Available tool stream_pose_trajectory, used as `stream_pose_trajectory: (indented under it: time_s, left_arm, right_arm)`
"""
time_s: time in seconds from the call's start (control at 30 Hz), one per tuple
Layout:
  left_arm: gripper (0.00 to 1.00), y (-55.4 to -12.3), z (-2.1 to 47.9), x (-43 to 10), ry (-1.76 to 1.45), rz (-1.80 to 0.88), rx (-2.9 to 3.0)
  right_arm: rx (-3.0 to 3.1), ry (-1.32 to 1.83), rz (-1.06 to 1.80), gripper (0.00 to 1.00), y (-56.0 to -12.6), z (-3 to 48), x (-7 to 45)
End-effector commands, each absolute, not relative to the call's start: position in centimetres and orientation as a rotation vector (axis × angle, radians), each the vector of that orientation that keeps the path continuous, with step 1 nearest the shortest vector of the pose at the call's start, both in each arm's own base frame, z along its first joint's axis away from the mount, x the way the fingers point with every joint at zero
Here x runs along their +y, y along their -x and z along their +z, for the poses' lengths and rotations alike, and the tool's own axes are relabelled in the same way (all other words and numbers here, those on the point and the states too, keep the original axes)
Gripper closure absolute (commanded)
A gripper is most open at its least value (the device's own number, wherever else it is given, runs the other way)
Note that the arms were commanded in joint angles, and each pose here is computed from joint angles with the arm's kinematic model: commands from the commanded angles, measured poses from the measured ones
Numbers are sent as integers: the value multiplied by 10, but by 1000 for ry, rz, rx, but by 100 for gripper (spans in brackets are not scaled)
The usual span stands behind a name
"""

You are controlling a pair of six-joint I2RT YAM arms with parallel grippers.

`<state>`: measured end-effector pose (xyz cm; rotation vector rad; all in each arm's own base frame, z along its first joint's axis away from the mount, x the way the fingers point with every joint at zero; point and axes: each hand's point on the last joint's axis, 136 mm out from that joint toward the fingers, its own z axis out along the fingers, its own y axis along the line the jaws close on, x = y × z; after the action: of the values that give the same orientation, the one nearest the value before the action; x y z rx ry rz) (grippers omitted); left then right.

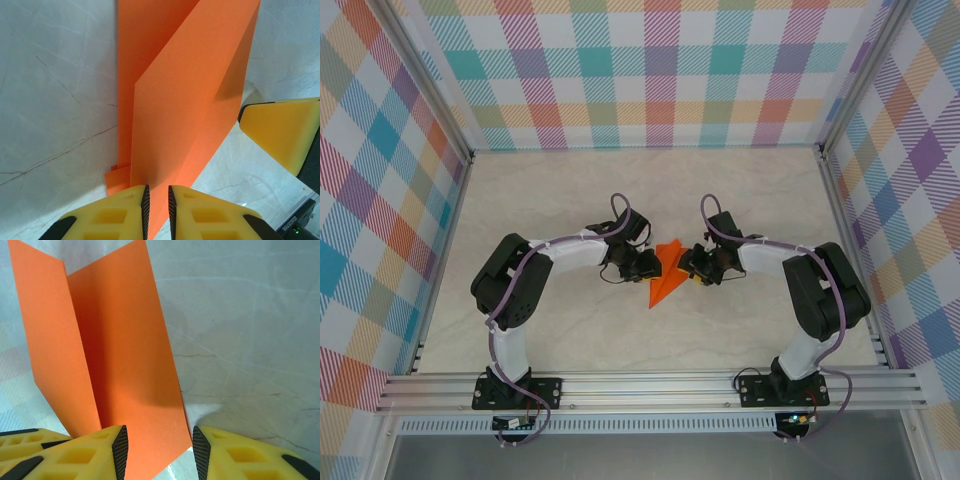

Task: Fold a paper plane with a square sheet of paper (pick it up from the middle)
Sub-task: Fourth fold the wing at the center of the table.

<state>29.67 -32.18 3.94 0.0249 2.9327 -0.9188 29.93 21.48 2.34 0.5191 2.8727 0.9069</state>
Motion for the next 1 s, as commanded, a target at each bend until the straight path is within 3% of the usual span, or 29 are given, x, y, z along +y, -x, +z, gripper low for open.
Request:
stream_pose_trajectory:
  time_s: [0.0, 0.77, 0.97]
  left_arm:
    - [80, -296, 40, -319, 0, -931, 2940]
    - [79, -295, 59, -323, -47, -961, 2926]
    - [83, -301, 67, -319, -36, -922, 2891]
  right_arm:
    - [2950, -583, 866, 58, -292, 14, 214]
    - [2922, -507, 904, 56, -307, 54, 223]
    - [2810, -431, 1090, 63, -310, 60, 238]
